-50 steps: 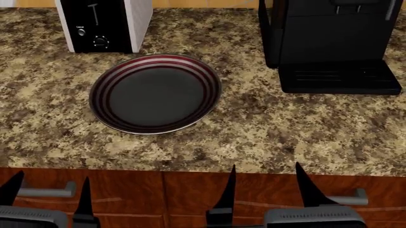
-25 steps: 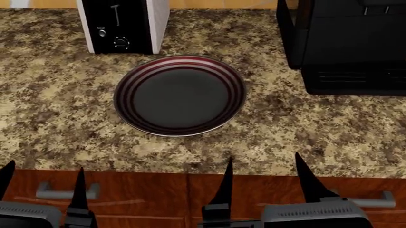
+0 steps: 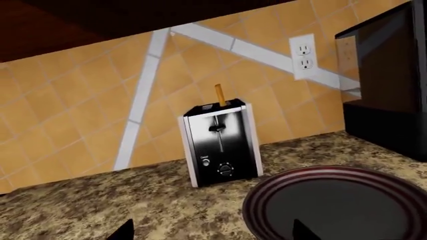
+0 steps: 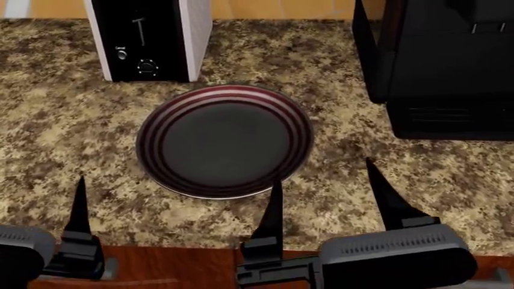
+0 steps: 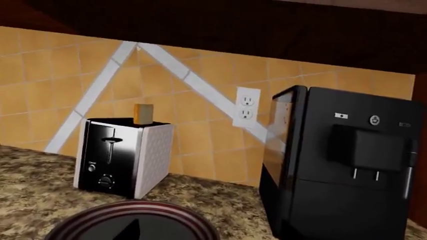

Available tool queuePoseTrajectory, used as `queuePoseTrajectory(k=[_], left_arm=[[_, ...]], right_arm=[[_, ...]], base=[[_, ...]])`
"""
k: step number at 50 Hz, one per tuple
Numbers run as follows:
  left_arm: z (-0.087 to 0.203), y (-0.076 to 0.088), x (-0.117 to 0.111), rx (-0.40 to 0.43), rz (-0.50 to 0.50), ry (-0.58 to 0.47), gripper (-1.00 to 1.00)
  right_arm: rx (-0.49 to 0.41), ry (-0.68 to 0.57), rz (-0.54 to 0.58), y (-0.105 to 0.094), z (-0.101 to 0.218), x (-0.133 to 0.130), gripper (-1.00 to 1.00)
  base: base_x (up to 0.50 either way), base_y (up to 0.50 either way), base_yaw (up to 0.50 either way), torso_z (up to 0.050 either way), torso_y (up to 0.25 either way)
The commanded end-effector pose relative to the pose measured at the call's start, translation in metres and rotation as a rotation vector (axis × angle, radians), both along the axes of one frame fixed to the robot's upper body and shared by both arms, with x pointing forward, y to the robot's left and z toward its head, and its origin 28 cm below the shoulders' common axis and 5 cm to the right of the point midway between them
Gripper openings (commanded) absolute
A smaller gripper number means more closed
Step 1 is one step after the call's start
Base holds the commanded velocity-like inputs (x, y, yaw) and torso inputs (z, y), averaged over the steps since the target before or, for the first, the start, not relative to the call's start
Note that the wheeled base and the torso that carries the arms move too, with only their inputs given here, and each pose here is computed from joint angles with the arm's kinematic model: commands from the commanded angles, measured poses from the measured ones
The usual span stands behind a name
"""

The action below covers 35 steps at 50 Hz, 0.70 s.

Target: Place the toasted item on a plate.

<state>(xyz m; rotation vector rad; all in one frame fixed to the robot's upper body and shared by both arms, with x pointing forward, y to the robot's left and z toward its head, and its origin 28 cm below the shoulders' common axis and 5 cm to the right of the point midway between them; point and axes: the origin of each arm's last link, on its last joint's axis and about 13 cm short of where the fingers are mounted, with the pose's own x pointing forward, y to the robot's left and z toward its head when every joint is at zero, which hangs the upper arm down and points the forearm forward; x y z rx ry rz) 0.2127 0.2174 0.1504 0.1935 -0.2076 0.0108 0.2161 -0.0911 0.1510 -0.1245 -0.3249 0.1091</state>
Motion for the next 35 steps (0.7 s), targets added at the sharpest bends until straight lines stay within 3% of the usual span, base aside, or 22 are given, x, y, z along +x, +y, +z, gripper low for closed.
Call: queuePoseTrajectory(k=[1,35], left_arm=[[0.010,0.003,0.000,0.012,0.005,-0.019,1.00],[0.018,0.006,-0.006,0.028,0.017,-0.035,1.00]], right_arm=[[-0.009,-0.025,0.008,0.000,0.009,-0.002,1.00],[-0.032,-0.081,0.060,0.006,0.025,-0.011,1.00]], base=[[0.20,0.00,0.00,0.000,0.000],[0.22,0.00,0.00,0.000,0.000]])
